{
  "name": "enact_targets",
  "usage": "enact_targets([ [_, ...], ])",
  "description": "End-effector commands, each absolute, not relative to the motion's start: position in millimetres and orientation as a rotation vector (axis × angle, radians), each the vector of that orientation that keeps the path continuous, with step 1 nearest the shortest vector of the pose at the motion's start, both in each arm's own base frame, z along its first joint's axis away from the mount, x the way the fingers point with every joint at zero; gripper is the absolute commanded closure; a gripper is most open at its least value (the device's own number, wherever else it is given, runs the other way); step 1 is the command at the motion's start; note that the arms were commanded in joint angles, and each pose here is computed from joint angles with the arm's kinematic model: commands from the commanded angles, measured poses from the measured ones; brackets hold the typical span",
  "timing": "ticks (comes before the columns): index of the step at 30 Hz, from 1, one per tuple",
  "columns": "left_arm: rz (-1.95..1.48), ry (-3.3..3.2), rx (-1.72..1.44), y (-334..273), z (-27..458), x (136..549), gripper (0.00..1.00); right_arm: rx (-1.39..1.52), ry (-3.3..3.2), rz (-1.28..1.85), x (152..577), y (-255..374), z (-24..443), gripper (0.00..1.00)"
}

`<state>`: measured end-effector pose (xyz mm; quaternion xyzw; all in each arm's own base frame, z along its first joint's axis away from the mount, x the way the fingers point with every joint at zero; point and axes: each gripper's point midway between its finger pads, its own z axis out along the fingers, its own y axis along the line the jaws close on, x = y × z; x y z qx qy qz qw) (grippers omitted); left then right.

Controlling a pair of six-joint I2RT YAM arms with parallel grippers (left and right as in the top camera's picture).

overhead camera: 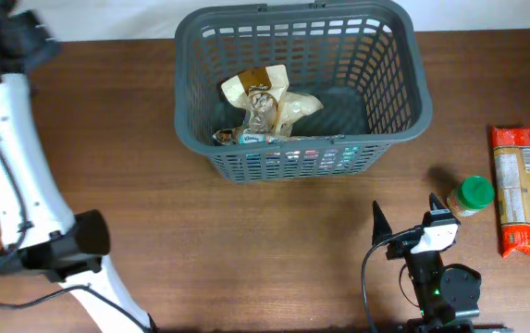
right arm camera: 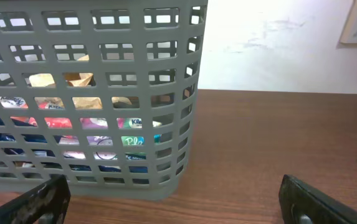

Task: Pack container
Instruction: 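Move the right gripper toward the green-lidded jar and pasta packet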

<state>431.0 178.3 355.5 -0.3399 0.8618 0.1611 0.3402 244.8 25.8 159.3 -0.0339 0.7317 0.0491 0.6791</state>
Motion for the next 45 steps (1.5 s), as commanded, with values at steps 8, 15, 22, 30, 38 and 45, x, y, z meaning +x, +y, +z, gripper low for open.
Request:
enact_targets([
  [8, 0.295, 2.198, -1.034, 196, 361, 409, 0.01, -0.077, 1.639, 0.111, 245, 26, 158, 0.01],
  [15, 0.296, 2.198, -1.034, 196, 361, 409, 0.01, -0.077, 1.639, 0.111, 245, 26, 158, 0.01],
  [22, 0.296, 2.198, -1.034, 196, 361, 409, 0.01, -0.077, 1.639, 0.111, 245, 26, 158, 0.01],
  [30, 0.296, 2.198, -1.034, 196, 361, 409, 0.01, 0.004, 1.622, 0.057, 245, 11, 165, 0.01],
  [38, 0.296, 2.198, -1.034, 196, 361, 409, 0.01, 0.153, 1.590, -0.022, 233, -14, 214, 0.01],
  [45, 0.295, 2.198, -1.034, 196, 361, 409, 0.01, 0.152, 1.713, -0.167, 225, -30, 277, 0.01],
])
